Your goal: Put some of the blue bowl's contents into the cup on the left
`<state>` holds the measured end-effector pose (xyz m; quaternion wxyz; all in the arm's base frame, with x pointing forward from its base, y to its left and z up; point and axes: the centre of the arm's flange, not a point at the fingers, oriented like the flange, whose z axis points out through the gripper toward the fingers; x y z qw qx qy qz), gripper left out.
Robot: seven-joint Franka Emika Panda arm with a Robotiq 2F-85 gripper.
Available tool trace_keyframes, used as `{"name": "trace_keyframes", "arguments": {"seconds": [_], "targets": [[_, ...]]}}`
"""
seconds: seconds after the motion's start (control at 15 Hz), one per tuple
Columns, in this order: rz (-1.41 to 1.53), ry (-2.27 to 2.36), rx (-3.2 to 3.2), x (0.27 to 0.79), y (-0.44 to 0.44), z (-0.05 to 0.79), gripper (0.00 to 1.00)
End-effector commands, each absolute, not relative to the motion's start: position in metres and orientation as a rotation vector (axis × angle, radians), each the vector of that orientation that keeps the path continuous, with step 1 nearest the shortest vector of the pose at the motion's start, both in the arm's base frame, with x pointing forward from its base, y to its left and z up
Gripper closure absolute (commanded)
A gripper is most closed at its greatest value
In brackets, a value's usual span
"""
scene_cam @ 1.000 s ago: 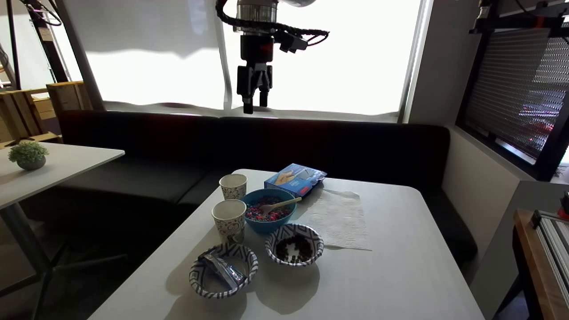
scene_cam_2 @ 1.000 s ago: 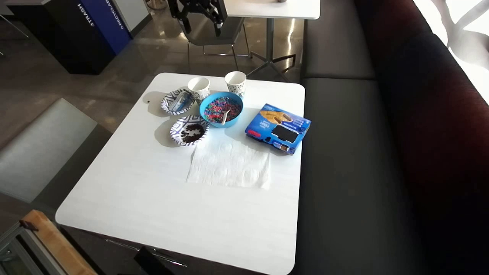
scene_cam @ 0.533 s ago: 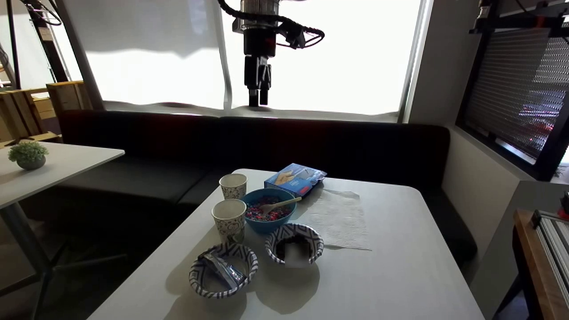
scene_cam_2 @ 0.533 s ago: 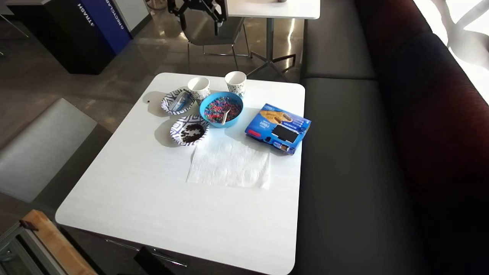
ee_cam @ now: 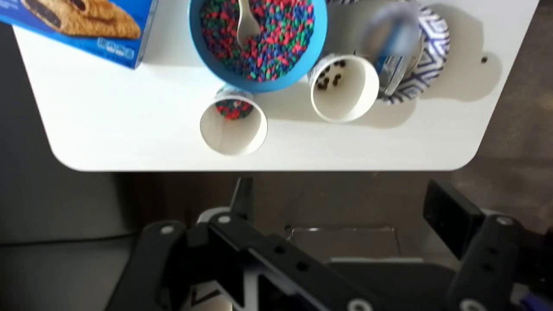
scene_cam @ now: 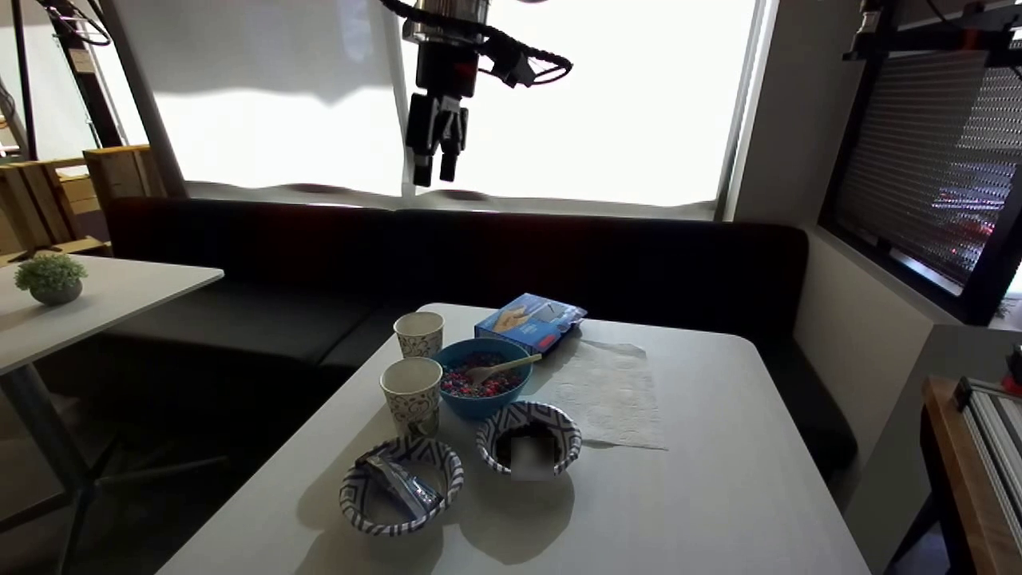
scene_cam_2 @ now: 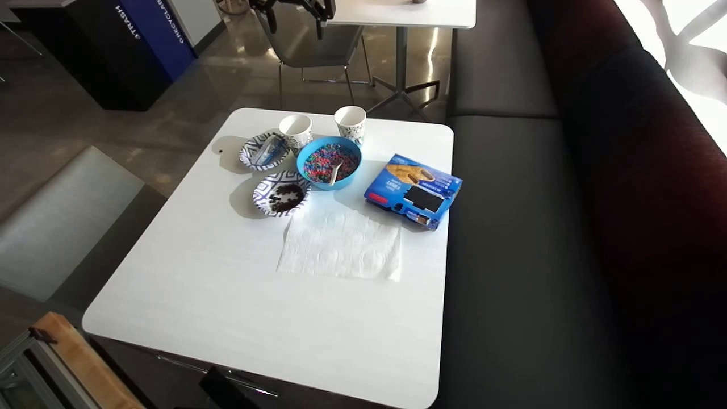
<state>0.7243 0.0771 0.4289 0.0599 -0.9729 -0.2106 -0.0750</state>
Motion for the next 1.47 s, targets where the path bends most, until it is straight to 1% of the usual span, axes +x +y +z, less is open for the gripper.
{"name": "trace_keyframes", "arguments": {"seconds": [0.0,0.13,0.27,0.4,0.67,0.73,0.8,0.87,1.0,1.33,1.4], "targets": [[-0.536,-0.619,-2.986,0.681,0.092,0.422,0.0],[-0.699,-0.662,-2.963,0.669,0.093,0.428,0.0],[-0.728,-0.682,-2.955,0.655,0.081,0.428,0.0],[-0.693,-0.782,-2.969,0.642,0.061,0.42,0.0],[-0.463,-0.866,-3.032,0.61,0.012,0.387,0.0],[-0.481,-0.899,-3.036,0.602,0.0,0.376,0.0],[-0.437,-0.924,-3.051,0.595,-0.01,0.368,0.0],[-0.468,-0.853,-3.03,0.629,0.006,0.379,0.0],[-0.45,-0.846,-3.04,0.624,-0.003,0.374,0.0],[-0.474,-0.864,-3.031,0.628,0.005,0.381,0.0],[-0.473,-0.888,-3.036,0.621,0.011,0.377,0.0]]}}
